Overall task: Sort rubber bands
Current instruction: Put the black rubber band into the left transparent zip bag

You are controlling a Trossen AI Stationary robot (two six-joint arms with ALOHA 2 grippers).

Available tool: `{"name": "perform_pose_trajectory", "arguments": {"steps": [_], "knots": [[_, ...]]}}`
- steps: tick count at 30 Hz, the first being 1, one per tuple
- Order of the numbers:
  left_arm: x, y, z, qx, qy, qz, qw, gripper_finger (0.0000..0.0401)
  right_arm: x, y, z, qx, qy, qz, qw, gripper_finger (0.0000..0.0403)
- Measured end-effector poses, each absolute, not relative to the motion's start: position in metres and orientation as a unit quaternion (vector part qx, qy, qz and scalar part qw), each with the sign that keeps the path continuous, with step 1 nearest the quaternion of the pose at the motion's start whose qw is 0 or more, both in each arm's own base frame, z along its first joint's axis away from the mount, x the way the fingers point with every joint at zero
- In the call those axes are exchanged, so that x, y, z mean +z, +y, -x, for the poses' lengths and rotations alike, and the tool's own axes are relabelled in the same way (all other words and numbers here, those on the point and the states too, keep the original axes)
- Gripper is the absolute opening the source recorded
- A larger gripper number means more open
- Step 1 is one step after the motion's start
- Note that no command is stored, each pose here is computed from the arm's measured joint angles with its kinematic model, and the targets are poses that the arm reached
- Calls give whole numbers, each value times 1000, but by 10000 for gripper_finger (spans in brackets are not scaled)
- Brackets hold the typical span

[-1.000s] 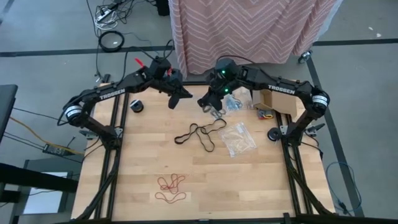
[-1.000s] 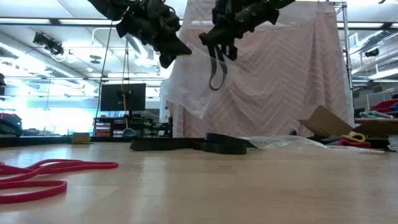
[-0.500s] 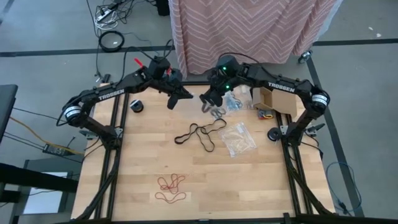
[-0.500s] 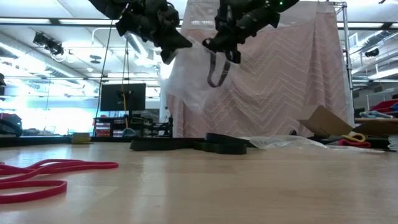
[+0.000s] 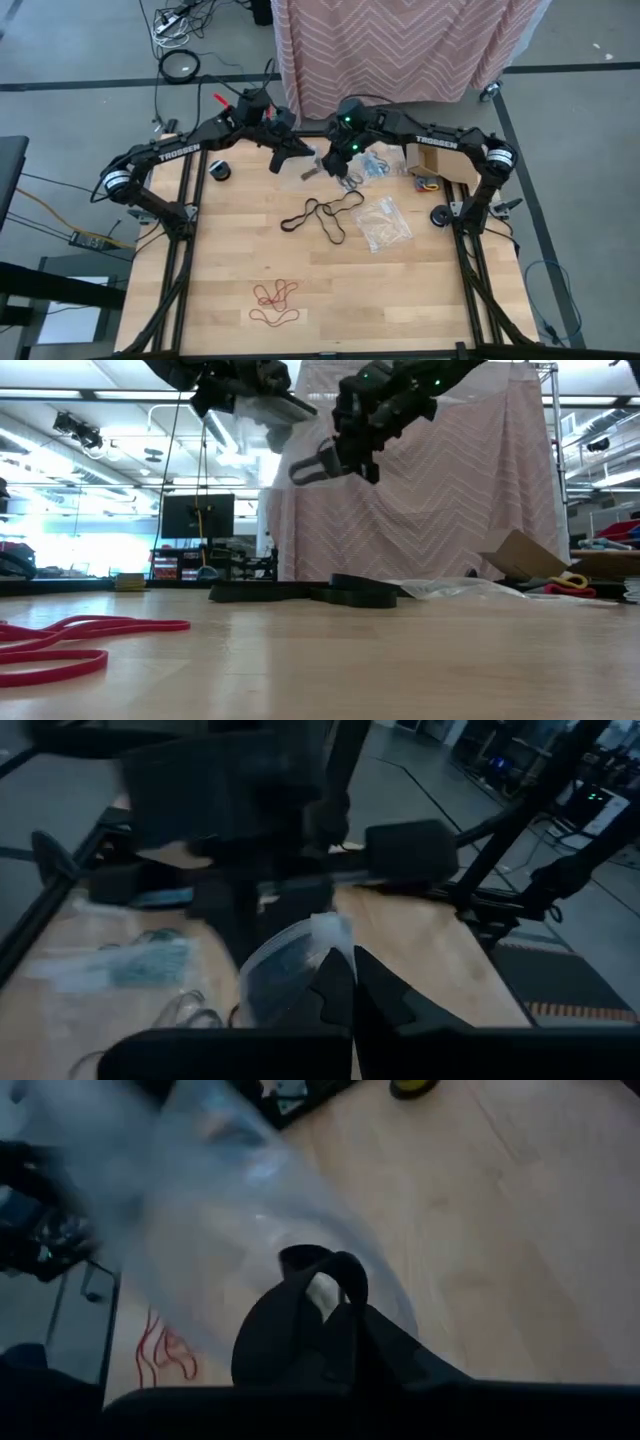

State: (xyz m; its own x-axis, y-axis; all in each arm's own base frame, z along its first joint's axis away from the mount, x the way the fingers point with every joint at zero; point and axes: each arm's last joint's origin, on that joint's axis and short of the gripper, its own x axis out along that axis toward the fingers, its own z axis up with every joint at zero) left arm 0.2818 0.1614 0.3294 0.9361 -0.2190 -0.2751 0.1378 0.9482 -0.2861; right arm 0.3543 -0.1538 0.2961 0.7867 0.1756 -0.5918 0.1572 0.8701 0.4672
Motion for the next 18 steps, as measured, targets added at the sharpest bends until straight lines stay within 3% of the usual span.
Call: {"name": "perform_pose_trajectory", "arguments": {"steps": [13, 18], "knots": [[314, 162, -273, -67, 225, 134, 963, 0, 302, -136, -375, 99, 264, -227, 932, 1], [315, 162, -274, -74, 217, 134, 964, 0, 301, -124, -379, 112, 274, -197, 935, 39]]}}
